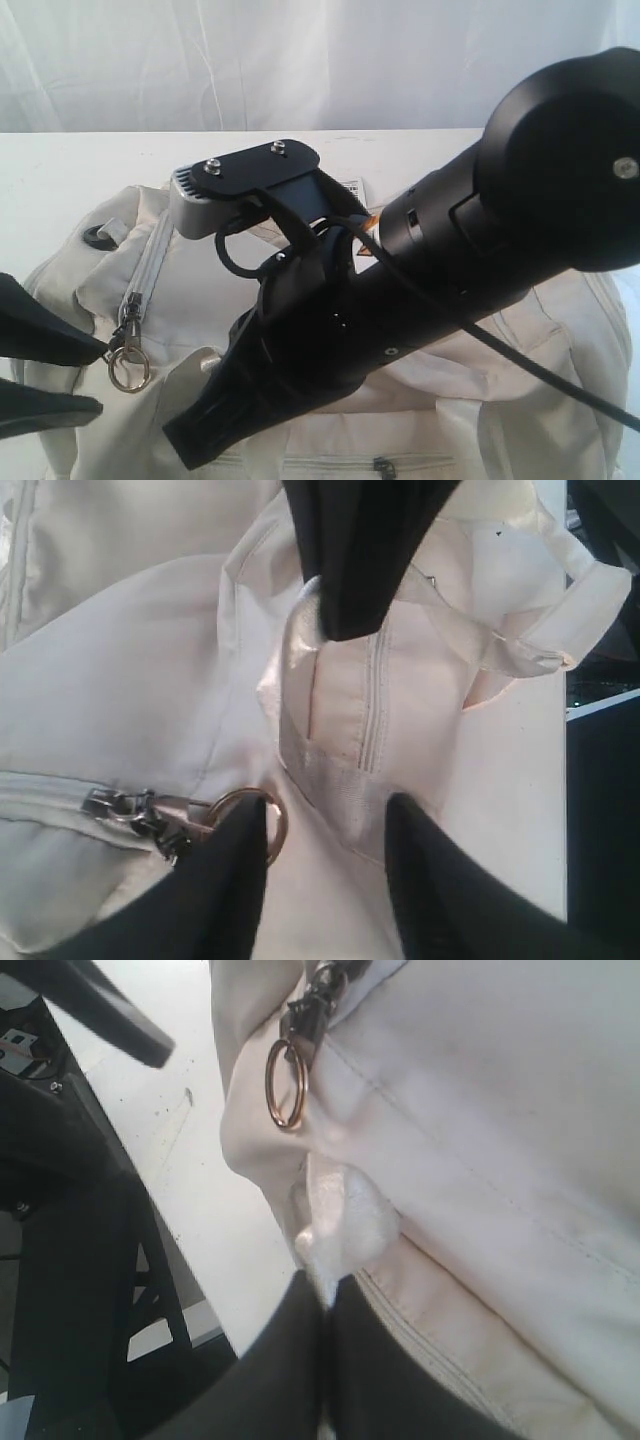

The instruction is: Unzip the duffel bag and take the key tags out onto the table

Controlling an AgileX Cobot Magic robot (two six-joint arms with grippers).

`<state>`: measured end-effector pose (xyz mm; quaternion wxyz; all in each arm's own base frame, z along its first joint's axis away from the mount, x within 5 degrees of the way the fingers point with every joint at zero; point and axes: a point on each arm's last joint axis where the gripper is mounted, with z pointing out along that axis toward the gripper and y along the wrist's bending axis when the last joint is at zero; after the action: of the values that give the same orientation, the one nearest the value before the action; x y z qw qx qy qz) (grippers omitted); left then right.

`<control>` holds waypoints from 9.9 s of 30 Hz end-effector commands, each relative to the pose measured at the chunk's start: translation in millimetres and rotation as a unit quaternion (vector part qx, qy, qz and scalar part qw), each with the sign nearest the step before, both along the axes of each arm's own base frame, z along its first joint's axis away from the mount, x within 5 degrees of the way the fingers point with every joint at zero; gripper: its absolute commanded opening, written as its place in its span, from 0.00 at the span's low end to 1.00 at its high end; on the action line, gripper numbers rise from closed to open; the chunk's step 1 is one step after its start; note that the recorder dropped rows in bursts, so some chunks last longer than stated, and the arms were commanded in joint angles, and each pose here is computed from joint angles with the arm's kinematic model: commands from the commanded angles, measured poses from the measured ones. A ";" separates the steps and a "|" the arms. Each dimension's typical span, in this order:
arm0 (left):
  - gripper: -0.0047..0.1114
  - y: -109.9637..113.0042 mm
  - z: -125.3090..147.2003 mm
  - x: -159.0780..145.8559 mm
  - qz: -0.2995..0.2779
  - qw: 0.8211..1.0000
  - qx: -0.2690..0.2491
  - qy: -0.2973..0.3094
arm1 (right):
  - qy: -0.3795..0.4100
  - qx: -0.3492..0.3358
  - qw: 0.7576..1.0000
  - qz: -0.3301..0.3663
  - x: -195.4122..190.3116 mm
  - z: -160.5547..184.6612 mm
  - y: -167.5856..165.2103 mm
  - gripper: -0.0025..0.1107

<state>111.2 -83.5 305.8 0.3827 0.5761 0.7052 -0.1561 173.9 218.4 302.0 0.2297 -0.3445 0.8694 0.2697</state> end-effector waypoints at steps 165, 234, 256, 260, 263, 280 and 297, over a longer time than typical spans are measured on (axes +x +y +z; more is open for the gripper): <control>0.04 -30.2 -32.5 189.2 0.213 0.950 0.067 -0.220 | 0.087 -0.012 0.995 0.051 -60.6 -66.8 8.2 0.02; 0.04 -15.0 3.7 198.0 0.152 0.984 0.059 0.067 | -0.123 0.108 0.969 -0.185 15.9 25.3 -14.0 0.35; 0.04 -11.5 10.6 221.1 0.191 0.977 0.081 0.044 | -0.116 0.132 0.972 -0.157 71.0 -61.5 64.5 0.53; 0.04 -12.6 7.4 228.0 0.200 0.976 0.075 0.031 | -0.110 0.122 0.974 -0.157 72.2 -69.9 66.7 0.30; 0.04 -14.0 3.6 233.6 0.200 0.976 0.076 0.035 | -0.104 0.117 0.976 -0.154 70.7 -76.2 70.4 0.15; 0.04 -36.9 -0.3 269.2 0.152 0.983 0.050 0.092 | -0.106 0.125 0.976 -0.142 65.7 -78.6 77.8 0.02; 0.04 -66.7 -4.0 290.6 0.093 0.986 0.065 0.121 | -0.109 0.130 0.975 -0.142 66.0 -77.7 78.3 0.02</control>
<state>402.3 -141.0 297.3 0.2614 0.5080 0.8113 -0.1241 241.0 293.4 221.3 0.3908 -0.2068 0.8463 0.2972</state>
